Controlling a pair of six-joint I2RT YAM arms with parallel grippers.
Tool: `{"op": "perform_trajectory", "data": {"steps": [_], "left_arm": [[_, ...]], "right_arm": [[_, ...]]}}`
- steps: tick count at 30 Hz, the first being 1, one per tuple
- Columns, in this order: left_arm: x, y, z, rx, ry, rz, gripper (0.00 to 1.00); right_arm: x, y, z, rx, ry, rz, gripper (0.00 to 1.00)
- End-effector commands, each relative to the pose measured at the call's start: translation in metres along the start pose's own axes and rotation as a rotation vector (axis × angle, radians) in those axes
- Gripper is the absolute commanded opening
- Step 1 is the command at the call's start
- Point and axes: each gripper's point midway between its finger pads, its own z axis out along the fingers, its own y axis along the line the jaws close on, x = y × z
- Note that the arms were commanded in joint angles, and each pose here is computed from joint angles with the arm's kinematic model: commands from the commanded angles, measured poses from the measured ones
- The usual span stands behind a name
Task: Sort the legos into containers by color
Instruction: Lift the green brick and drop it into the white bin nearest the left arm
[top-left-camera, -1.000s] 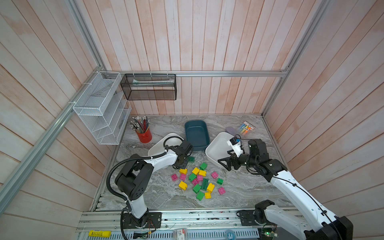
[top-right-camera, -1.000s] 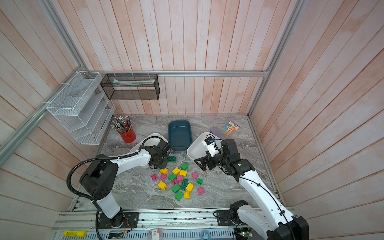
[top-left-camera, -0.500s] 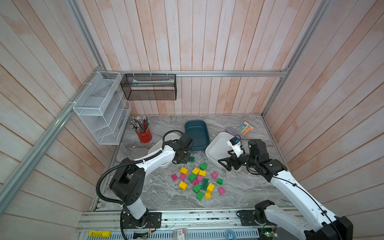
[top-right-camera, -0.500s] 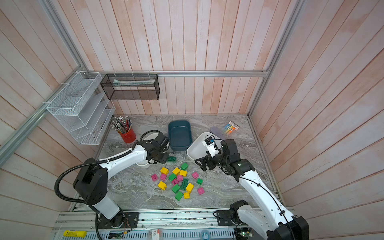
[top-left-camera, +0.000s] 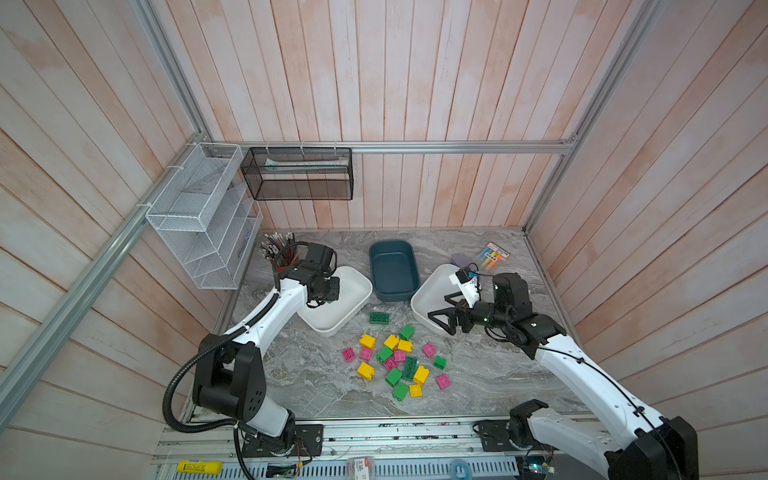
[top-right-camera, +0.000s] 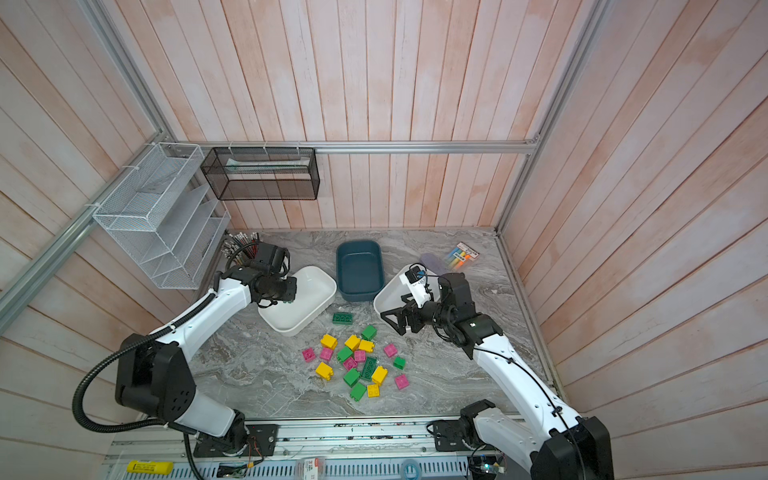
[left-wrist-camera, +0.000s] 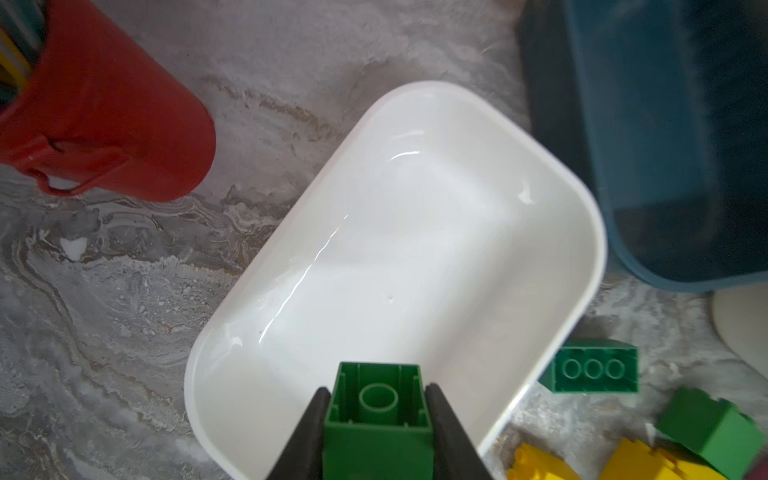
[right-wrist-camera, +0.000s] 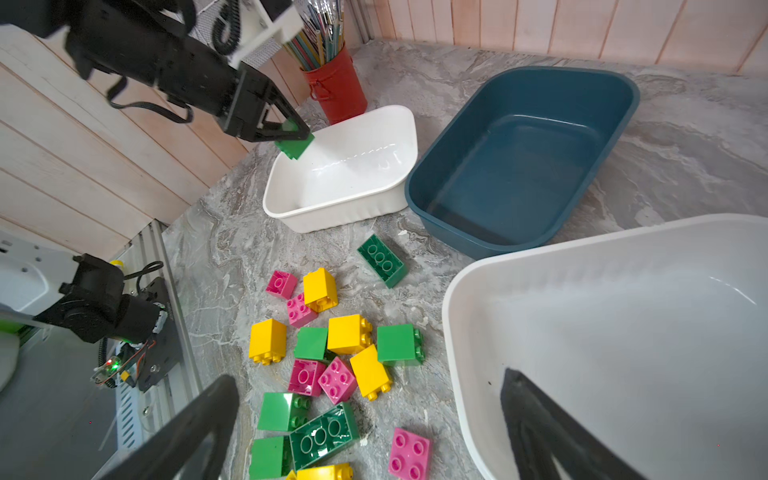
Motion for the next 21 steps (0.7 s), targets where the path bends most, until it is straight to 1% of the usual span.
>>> {"op": "perform_trajectory", "data": {"steps": [1, 6, 9, 12, 13, 16, 19, 21], "left_arm": [[-0.009, -0.005, 0.025, 0.022, -0.020, -0.022, 0.27], [-0.008, -0.005, 0.056, 0.009, 0.009, -0.053, 0.28], [-0.007, -0.002, 0.072, -0.012, 0.021, -0.043, 0.30], [-0.006, -0.004, 0.083, -0.007, 0.032, -0.027, 0.34], [-0.006, -0.005, 0.085, -0.006, 0.043, -0.022, 0.38], [-0.010, -0.006, 0.078, 0.004, 0.041, -0.019, 0.54], [-0.018, -0.013, 0.061, 0.043, 0.030, -0.022, 0.63], [-0.023, -0.023, 0.041, 0.084, 0.020, -0.011, 0.64]], "right_arm": [[-0.017, 0.013, 0.004, -0.061, -0.033, -0.019, 0.98], [-0.016, 0.012, 0.011, -0.058, -0.014, -0.019, 0.98], [-0.015, 0.010, 0.014, -0.048, -0.002, -0.020, 0.98], [-0.014, 0.009, 0.015, -0.045, 0.006, -0.017, 0.98], [-0.014, 0.008, 0.015, -0.044, 0.009, -0.017, 0.98], [-0.014, 0.008, 0.014, -0.035, 0.018, -0.021, 0.98], [-0.013, 0.005, 0.011, -0.014, 0.024, -0.029, 0.98], [-0.013, 0.004, 0.008, -0.003, 0.028, -0.029, 0.98]]}}
